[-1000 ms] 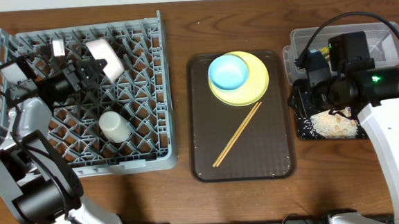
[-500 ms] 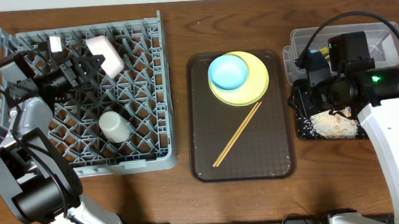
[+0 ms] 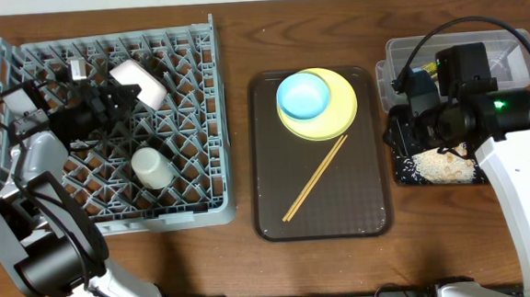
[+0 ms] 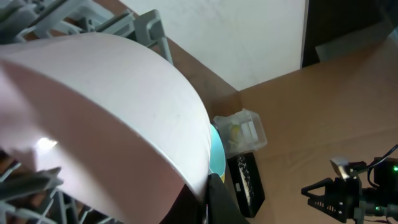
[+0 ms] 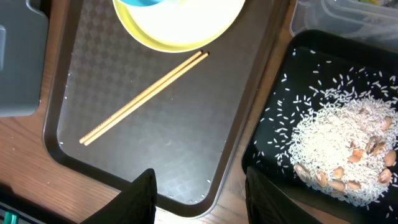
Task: Sort waste into correct bins and load items into the dishwasher rack
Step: 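Carry the white bowl with the left gripper into the rack's back row, then open the left gripper to release the bowl in the rack, then reach the left gripper to the light-blue bowl and grasp its rim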
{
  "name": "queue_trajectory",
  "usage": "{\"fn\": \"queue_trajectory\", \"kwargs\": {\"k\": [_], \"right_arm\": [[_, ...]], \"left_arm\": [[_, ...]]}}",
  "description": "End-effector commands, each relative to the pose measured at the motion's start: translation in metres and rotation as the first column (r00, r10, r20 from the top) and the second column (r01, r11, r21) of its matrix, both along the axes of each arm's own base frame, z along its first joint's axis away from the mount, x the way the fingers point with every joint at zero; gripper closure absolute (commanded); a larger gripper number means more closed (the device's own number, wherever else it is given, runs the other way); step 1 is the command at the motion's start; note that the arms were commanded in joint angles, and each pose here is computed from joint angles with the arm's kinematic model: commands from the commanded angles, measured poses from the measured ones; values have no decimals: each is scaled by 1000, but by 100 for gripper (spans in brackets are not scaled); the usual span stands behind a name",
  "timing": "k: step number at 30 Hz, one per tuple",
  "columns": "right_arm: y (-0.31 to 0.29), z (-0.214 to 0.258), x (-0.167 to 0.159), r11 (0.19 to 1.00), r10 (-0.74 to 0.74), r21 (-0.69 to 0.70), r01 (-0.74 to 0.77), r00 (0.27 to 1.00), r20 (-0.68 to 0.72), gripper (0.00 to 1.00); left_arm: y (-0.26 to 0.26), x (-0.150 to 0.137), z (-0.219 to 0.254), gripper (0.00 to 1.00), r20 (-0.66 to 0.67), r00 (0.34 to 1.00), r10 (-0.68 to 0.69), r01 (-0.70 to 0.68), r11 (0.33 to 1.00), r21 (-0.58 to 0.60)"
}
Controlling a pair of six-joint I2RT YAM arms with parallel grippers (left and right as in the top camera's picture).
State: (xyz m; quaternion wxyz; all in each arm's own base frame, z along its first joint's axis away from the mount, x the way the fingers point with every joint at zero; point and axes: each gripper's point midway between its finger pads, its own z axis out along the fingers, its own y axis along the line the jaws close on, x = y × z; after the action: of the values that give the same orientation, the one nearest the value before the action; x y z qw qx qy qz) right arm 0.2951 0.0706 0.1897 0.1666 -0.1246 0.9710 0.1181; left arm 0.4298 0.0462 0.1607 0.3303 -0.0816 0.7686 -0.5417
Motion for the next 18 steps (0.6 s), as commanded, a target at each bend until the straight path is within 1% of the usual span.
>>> {"fn": "queue_trajectory", "kwargs": {"k": [1,2,3,4,5,6,7,9,10,12,15,18], "right_arm": [[1,0,-2,1000,-2,-6,2,1000,-4,56],[1,0,-2,1000,-2,-6,2,1000,-4,56],[1,0,-1,1000,-2,-6,2,1000,-3,56],[1,0,-1,1000,-2,-5,2,1000,-2,55],[1,0,-1,1000,-2,-5,2,1000,-1,55],[1,0,-1,1000,-2,-5,2,1000,-1,55],[1,0,-1,1000,-2,-5,2,1000,-1,55],[1,0,-1,1000,-2,-5,2,1000,-1,55],[0,0,-1,1000,-2,-5,2,1000,-1,55],[0,0,-1,1000,-2,-5,2,1000,-1,55],[1,1,0,1000,-2,-5,2,1000,3,55],[1,1,2,1000,-3,-4,3,1000,12,54]], "left_arm": [[30,-2,-22,88,-76,990,119,-114,991,76],[35,-5,-24,88,-99,985,140,-133,988,78],[40,-8,-26,85,-121,980,160,-151,985,83],[44,-11,-27,67,-146,973,179,-167,982,90],[47,-14,-29,53,-173,965,198,-183,978,101],[49,-17,-29,51,-192,958,213,-194,974,113],[50,-20,-28,45,-201,954,224,-201,971,130],[52,-24,-23,25,-209,943,258,-223,959,177],[54,-25,-18,21,-205,939,275,-234,951,204],[55,-29,-5,18,-186,931,313,-258,928,271],[48,-36,19,16,-141,922,360,-284,879,384],[29,-40,42,14,-79,925,373,-291,825,485]]}}
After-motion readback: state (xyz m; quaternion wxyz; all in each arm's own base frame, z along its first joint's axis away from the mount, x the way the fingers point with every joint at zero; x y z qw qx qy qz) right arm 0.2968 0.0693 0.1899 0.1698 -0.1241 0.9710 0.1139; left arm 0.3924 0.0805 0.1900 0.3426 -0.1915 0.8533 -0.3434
